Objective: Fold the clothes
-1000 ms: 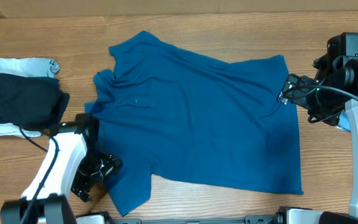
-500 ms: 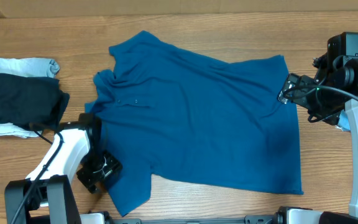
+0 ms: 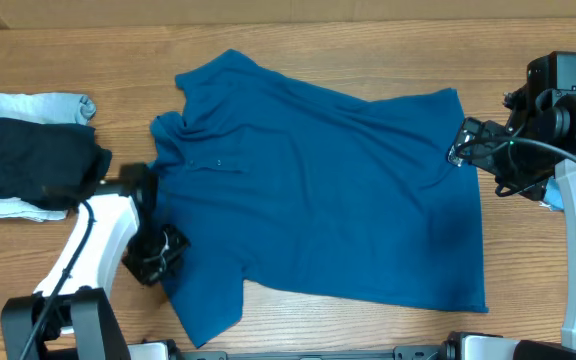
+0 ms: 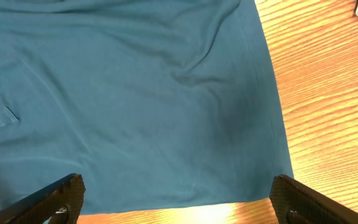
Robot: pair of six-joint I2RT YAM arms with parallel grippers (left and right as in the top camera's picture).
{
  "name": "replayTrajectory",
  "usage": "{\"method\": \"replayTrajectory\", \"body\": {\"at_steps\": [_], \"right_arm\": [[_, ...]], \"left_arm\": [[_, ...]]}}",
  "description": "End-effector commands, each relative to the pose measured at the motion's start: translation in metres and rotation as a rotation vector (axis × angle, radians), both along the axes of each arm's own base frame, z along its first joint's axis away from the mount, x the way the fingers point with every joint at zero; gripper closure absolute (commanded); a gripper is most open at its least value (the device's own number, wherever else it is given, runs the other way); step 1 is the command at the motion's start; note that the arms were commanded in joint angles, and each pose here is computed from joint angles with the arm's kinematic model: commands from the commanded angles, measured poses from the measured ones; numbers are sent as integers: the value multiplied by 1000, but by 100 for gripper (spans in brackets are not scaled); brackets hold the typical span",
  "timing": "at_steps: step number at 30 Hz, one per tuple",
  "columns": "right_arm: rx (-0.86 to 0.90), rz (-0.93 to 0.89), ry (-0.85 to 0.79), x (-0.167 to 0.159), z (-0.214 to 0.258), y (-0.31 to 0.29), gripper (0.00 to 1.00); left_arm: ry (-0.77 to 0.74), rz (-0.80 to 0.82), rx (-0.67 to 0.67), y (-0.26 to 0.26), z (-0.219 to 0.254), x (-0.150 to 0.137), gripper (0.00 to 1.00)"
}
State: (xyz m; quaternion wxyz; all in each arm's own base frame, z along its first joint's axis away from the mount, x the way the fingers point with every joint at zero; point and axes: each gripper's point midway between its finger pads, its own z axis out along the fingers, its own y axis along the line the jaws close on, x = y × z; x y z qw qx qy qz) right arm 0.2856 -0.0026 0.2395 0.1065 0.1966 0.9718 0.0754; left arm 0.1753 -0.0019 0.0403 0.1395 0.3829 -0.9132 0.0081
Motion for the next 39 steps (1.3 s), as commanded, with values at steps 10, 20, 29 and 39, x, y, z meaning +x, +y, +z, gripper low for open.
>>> {"method": "replayTrajectory", "body": {"at_steps": [10, 20, 29, 39], "right_arm": [[-12, 15, -18, -1, 3, -2, 1], [-12, 15, -15, -2, 3, -2, 1], [-13, 15, -15, -2, 3, -2, 1], [-13, 15, -24, 1, 3, -2, 0]], "left_arm": [[-12, -37, -71, -12, -38, -34, 26], [-12, -2, -81, -16, -48, -40, 96], [-126, -87, -178, -25, 24, 18, 96], [-577, -111, -236, -34, 78, 133, 89]]}}
